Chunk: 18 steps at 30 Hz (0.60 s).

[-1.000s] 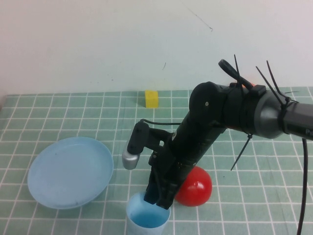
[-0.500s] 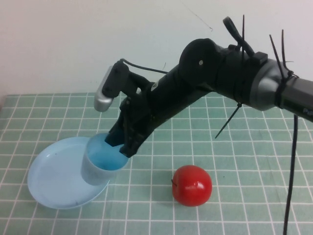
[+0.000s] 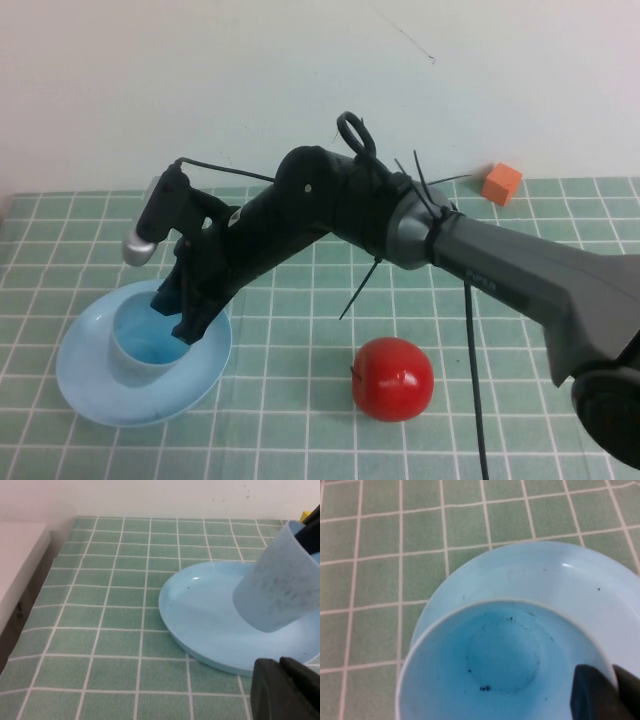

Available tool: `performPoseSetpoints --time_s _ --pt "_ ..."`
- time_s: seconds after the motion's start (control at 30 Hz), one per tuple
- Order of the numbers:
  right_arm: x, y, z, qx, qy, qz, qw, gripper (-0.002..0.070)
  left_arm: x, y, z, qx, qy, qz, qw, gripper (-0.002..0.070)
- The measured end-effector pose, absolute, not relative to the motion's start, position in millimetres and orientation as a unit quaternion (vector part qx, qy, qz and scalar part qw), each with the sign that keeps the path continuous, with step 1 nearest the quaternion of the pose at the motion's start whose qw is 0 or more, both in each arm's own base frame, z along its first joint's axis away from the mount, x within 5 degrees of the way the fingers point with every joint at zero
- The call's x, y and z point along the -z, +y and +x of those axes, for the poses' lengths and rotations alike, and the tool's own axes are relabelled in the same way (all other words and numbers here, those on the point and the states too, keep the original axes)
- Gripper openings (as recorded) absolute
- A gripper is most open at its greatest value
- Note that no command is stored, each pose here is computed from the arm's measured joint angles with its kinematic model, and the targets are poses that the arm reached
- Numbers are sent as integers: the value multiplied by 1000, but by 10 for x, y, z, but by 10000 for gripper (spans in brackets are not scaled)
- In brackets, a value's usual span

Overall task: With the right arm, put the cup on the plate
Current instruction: Place the cup on the plate

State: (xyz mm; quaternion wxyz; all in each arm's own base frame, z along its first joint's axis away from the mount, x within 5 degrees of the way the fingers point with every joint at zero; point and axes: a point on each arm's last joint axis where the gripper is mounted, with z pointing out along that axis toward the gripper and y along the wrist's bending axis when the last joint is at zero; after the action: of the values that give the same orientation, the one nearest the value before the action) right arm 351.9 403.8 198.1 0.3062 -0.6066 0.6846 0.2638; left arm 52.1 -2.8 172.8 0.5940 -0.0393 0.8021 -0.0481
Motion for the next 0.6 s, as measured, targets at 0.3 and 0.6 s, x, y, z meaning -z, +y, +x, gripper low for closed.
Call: performPoseSetpoints --time_s 0.3,0.6 --pt "-1964 4106 3624 -222 677 -621 326 18 -1728 -28 521 48 802 -39 594 -3" --pt "-1800 4112 3643 -218 688 -619 311 18 -1728 -28 521 48 802 -39 594 -3"
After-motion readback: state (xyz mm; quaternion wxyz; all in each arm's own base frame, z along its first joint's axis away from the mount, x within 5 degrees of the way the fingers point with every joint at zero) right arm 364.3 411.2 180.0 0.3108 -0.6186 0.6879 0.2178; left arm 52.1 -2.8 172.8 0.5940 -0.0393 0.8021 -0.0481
